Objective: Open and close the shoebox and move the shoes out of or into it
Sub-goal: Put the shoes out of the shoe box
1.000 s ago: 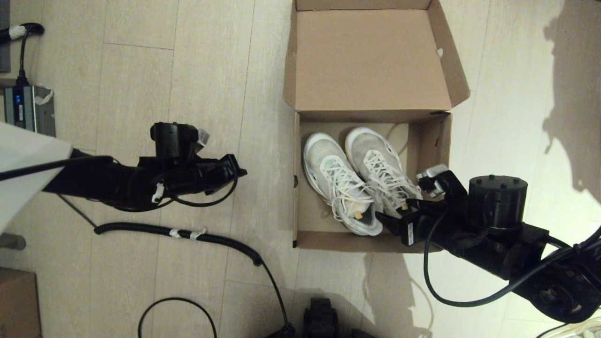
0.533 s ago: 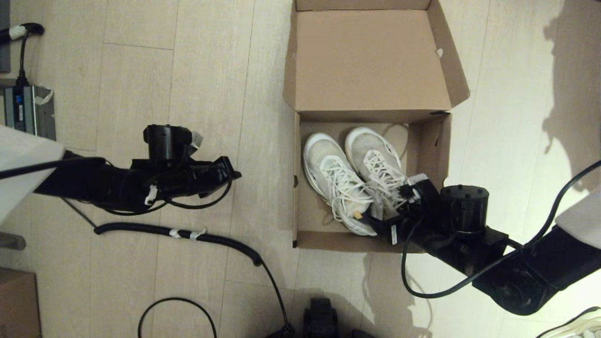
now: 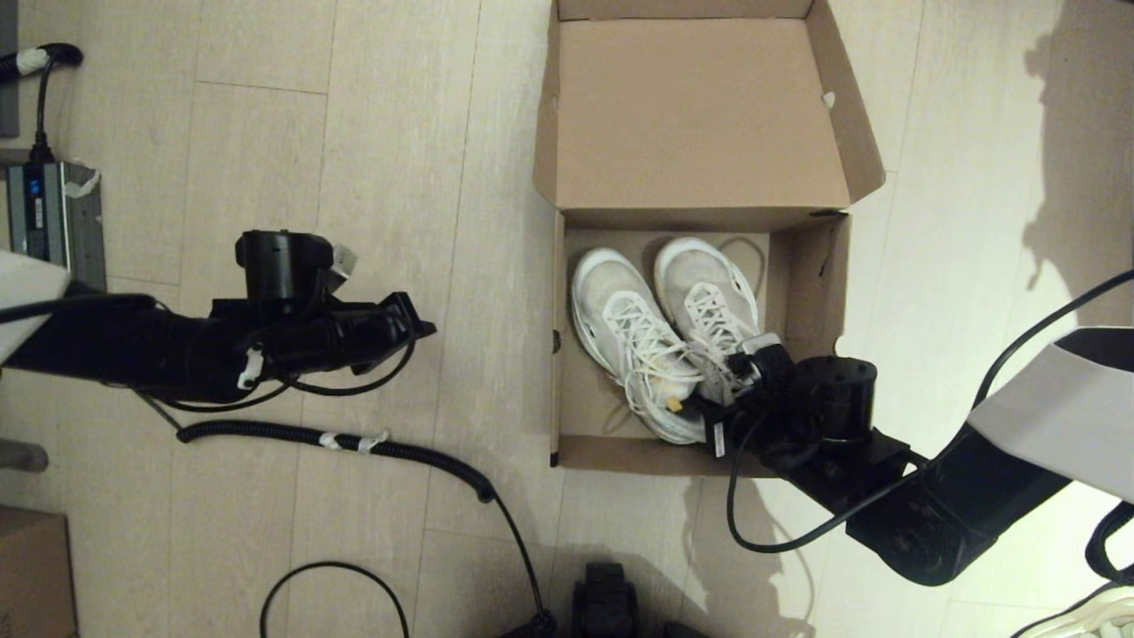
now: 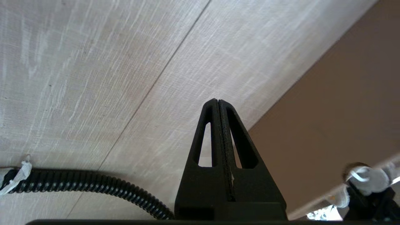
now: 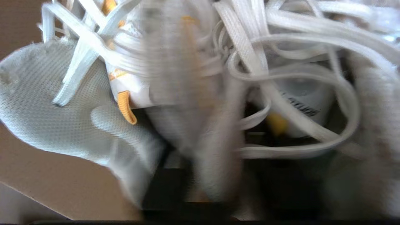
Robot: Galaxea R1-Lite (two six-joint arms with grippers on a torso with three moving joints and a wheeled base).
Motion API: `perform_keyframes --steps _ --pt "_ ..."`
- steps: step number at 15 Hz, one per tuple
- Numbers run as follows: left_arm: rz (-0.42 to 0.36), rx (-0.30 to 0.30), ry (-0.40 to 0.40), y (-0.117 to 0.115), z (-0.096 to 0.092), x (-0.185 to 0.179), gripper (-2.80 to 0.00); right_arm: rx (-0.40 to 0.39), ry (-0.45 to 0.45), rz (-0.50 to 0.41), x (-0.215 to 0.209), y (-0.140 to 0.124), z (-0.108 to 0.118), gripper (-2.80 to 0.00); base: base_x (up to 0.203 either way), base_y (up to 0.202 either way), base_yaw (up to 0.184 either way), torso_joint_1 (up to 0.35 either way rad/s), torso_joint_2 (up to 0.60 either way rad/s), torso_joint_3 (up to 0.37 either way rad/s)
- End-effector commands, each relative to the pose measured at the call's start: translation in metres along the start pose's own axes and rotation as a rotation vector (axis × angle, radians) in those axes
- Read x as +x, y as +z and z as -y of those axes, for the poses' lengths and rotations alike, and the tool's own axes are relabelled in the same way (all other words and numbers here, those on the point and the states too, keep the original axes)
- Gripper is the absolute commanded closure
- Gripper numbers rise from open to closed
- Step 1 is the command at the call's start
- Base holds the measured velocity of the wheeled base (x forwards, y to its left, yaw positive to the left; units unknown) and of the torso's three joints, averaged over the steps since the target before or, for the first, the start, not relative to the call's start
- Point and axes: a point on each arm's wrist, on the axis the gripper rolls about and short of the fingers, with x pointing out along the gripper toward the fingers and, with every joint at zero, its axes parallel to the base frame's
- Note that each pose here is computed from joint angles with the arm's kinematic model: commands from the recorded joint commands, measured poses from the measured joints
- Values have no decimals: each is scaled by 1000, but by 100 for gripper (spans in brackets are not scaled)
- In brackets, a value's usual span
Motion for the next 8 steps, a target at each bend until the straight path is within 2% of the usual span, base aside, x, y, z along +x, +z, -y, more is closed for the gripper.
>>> perform_keyframes --steps 1,4,8 --pt "19 2 -12 4 5 -10 0 1 4 33 -7 11 -1 0 0 0 0 0 0 0" --pt "39 11 -26 8 14 -29 0 3 18 64 -35 42 -2 0 0 0 0 0 0 0" --pt "59 20 -38 8 24 -59 0 2 58 45 -85 70 -5 0 0 0 0 0 0 0"
